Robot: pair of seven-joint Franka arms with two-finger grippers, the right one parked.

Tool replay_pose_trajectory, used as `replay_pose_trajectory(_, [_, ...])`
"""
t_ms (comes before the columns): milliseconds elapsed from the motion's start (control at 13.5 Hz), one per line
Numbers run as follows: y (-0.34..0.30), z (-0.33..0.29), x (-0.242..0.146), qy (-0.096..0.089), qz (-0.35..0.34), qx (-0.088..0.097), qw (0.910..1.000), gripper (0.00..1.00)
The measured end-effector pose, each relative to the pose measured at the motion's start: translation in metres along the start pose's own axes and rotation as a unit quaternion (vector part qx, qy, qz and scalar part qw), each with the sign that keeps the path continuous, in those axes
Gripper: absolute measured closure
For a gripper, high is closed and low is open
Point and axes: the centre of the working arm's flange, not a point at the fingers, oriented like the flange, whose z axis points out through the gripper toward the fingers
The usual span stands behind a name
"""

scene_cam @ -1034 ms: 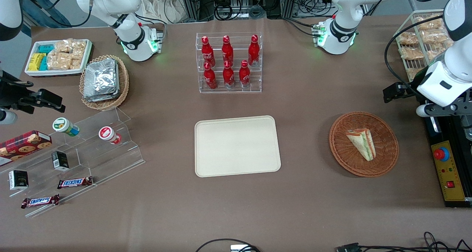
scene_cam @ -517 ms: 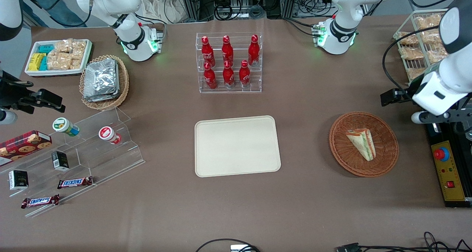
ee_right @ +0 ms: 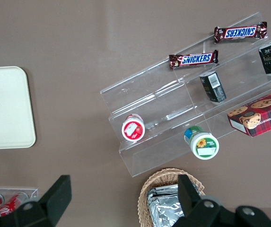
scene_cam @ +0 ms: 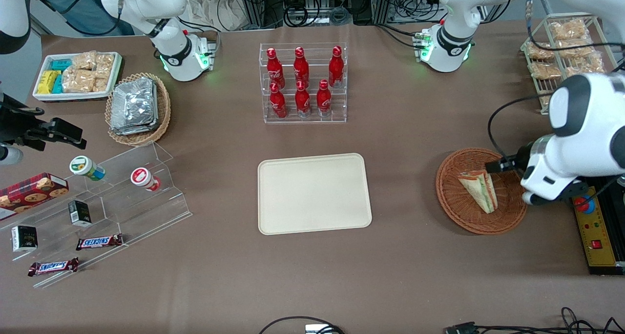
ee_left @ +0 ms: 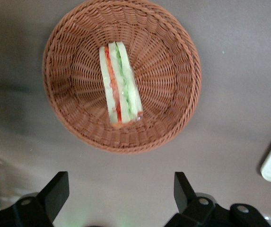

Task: Place sandwich from basket to tray
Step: 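Move the left gripper over the wrapped sandwich in the wicker basket, then lower the left gripper and close it on the sandwich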

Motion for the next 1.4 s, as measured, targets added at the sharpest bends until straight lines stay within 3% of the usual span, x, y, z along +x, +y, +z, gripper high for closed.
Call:
replay_pose_trajectory(517, [-0.035,0.096,0.028,0.019,-0.035,-0.019,0.999,0.01])
replay_pose_trajectory(1107, [-0.027,0.155,0.049,0.011,-0.047,-0.027,0.9985,0.01])
replay_pose_trajectory(1403, [-0.024,0.182,0.054,-0.004,-0.049,-0.025,0.9985,0.02])
